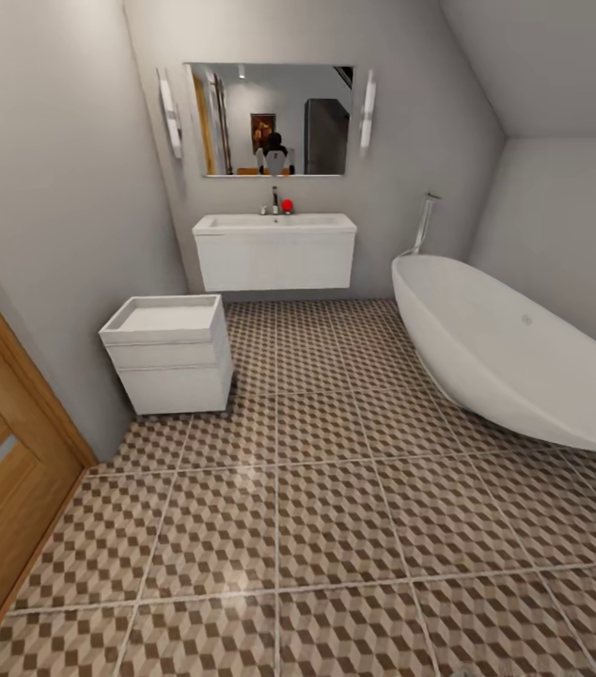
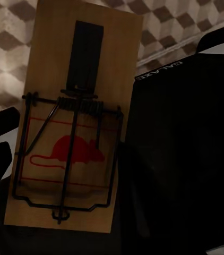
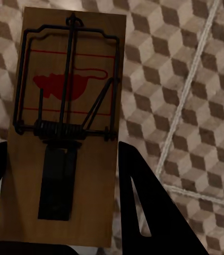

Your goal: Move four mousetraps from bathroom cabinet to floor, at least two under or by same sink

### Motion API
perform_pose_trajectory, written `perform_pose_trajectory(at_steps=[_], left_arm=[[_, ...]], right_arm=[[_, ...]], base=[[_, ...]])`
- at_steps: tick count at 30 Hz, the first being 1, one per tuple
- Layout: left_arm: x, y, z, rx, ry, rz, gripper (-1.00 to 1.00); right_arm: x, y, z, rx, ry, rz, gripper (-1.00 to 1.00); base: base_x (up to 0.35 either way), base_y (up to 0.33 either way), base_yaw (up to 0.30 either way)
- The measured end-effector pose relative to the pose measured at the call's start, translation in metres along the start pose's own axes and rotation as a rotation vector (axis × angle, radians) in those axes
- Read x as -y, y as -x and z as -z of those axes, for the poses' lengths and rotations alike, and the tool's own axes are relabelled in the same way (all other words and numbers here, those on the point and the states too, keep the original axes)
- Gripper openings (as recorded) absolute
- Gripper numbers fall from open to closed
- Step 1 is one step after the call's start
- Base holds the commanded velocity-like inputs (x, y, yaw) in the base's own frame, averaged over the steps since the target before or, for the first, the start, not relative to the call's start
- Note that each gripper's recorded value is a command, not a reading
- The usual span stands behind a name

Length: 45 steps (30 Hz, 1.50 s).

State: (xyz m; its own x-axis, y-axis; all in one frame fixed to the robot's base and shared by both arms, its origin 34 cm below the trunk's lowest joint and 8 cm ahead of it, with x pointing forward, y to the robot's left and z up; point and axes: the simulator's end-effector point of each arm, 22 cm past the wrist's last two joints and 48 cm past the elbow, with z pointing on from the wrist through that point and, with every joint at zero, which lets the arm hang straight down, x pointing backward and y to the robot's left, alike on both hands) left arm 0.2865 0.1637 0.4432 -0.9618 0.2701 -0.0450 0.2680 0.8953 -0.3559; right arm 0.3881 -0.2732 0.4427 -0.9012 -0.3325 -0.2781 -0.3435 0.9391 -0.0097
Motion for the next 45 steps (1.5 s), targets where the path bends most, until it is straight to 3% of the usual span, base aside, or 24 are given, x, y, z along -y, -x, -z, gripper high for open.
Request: perform_pose_trajectory(at_steps=[15,45], left_arm=[[0.0000,0.0003,0.0001,0.002,0.000,-0.001,-1.00],[-0.0002,0.0004,0.0003,0.002,0.001,-0.001,-1.00]], right_arm=[[0.0000,0.0002,0.0000,0.000,0.000,0.000,-1.00],[0.0000,0.0000,0.0003,0.000,-0.001,0.000,-1.00]], base=[[0.028,0.000,-0.184],[0.323,0.000,-0.001]])
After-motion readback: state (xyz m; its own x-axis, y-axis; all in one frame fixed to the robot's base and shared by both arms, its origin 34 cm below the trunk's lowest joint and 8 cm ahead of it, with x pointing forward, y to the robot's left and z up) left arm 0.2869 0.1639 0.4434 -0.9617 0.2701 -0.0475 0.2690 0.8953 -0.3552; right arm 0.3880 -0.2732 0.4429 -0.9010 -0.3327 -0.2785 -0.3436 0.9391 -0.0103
